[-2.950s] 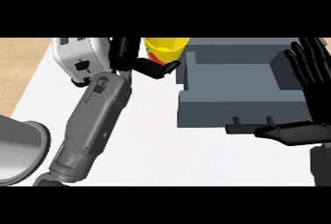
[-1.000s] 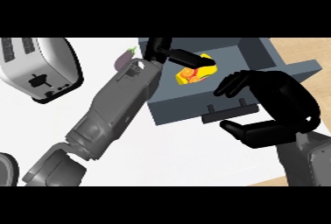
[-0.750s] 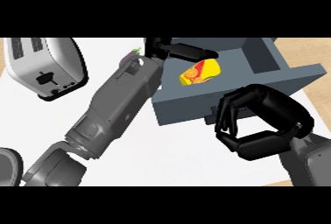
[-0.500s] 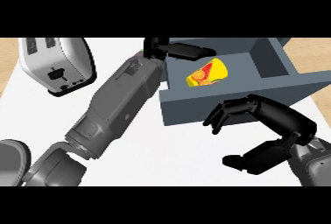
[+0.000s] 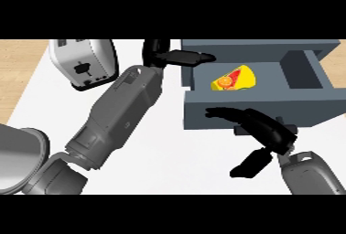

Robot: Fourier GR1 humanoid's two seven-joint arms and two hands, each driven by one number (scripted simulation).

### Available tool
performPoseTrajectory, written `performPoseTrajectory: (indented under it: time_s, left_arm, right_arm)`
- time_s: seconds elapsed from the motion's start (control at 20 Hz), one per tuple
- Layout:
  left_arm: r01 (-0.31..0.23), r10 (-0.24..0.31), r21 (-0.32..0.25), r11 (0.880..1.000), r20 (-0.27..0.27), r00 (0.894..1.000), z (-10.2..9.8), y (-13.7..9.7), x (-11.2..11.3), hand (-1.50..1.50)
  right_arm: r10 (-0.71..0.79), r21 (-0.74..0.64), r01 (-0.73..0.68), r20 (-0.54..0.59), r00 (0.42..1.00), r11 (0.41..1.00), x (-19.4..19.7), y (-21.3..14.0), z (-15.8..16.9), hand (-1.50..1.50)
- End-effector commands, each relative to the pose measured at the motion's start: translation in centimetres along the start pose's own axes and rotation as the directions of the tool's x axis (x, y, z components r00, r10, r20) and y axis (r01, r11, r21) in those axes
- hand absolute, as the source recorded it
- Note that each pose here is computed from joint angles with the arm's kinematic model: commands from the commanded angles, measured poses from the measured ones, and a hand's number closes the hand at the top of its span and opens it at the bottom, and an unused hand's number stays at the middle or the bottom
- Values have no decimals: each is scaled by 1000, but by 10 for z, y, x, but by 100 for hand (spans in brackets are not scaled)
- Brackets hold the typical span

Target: Pick up the cup, place it into the drawer and close the drawer

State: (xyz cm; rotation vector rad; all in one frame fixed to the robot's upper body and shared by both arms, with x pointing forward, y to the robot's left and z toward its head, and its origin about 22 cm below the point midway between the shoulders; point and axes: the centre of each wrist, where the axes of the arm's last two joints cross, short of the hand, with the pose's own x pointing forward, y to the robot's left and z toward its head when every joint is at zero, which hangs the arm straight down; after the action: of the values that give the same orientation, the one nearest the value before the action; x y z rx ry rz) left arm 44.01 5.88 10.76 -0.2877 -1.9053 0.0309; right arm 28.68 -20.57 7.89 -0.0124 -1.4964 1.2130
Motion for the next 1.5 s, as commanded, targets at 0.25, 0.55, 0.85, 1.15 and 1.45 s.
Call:
performPoseTrajectory:
  time_s: [0.25,0.55,0.85,1.15,1.45]
  left_arm:
    - [-45,44,22,999,37,998,15,39,-10,-150]
    - [-94,94,-1,996,8,996,18,34,-2,-150]
    - [-97,98,-20,995,25,995,29,64,-6,-150]
    - [-86,87,-49,995,3,996,42,97,-9,-150]
    - [-93,93,-59,994,-1,996,54,106,-17,-150]
  right_arm:
    - [85,94,-71,-163,983,993,-80,27,-49,150]
    - [42,-50,-50,-147,988,998,-108,-9,-61,150]
    - [5,-236,-34,-125,992,971,-105,-67,-68,150]
    - [-23,-375,-37,-152,988,926,-98,-117,-60,150]
    - [-61,-412,5,-124,990,911,-91,-144,-48,150]
